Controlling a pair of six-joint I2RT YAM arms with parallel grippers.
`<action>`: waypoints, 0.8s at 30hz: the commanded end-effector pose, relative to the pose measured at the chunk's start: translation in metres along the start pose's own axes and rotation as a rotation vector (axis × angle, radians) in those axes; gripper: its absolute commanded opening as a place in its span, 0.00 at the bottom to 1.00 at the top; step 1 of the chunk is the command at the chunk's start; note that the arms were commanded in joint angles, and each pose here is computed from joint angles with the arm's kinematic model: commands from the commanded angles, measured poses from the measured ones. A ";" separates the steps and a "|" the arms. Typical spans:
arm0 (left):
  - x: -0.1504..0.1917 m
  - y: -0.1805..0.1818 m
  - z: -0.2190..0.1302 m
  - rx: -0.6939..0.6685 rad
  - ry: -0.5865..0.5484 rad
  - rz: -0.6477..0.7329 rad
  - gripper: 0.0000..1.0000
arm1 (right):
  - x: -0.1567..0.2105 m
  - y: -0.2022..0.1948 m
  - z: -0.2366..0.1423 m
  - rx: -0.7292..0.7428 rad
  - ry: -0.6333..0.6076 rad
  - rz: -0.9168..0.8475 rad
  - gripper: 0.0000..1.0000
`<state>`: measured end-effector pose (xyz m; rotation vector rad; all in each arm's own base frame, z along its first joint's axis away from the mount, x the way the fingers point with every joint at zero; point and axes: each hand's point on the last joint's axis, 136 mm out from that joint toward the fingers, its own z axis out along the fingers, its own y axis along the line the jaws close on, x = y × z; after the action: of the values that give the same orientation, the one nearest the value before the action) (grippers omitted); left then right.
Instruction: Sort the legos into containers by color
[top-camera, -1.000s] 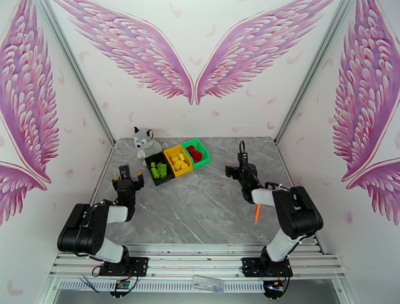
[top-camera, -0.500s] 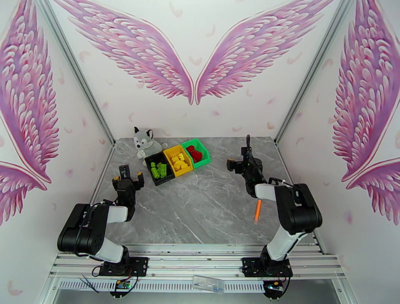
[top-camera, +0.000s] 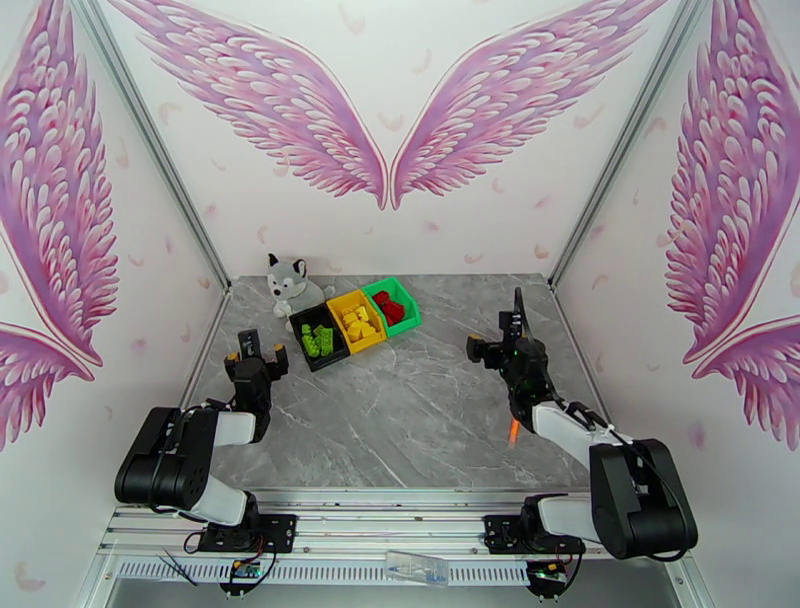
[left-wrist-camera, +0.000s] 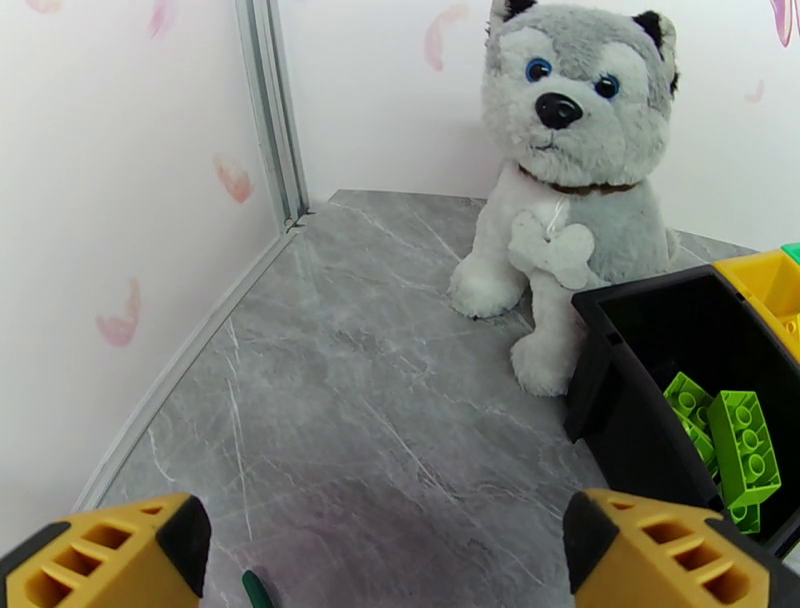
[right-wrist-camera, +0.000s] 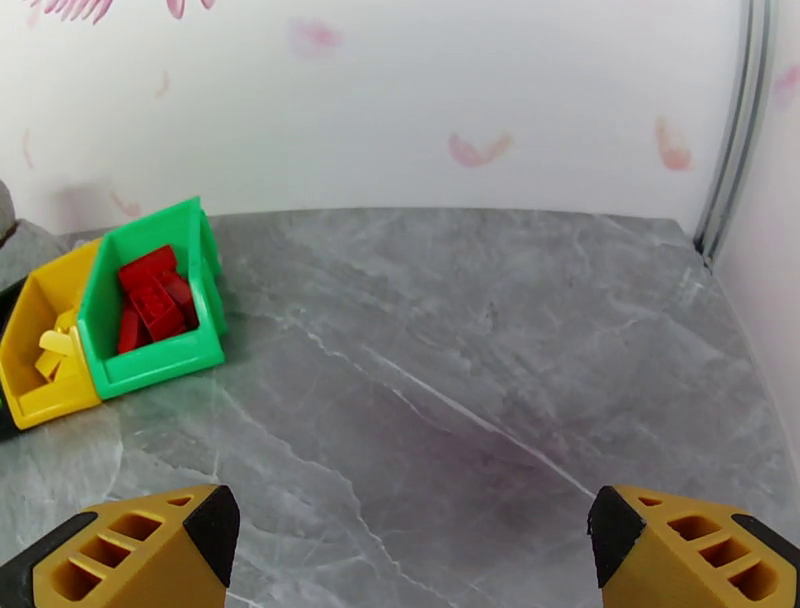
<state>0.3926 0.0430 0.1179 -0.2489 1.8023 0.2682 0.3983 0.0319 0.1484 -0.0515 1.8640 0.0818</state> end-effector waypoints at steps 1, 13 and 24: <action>0.001 0.002 -0.001 -0.004 -0.005 0.004 0.99 | 0.025 -0.007 0.009 0.006 -0.028 -0.021 0.99; 0.000 0.002 -0.001 -0.004 -0.007 0.004 0.99 | 0.036 -0.016 0.013 0.084 -0.023 -0.019 0.99; 0.001 0.002 -0.001 -0.004 -0.006 0.004 0.99 | 0.036 -0.016 0.013 0.087 -0.021 -0.022 0.99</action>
<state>0.3926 0.0431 0.1180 -0.2486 1.8020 0.2690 0.3980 0.0181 0.0968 -0.0223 1.8878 0.0009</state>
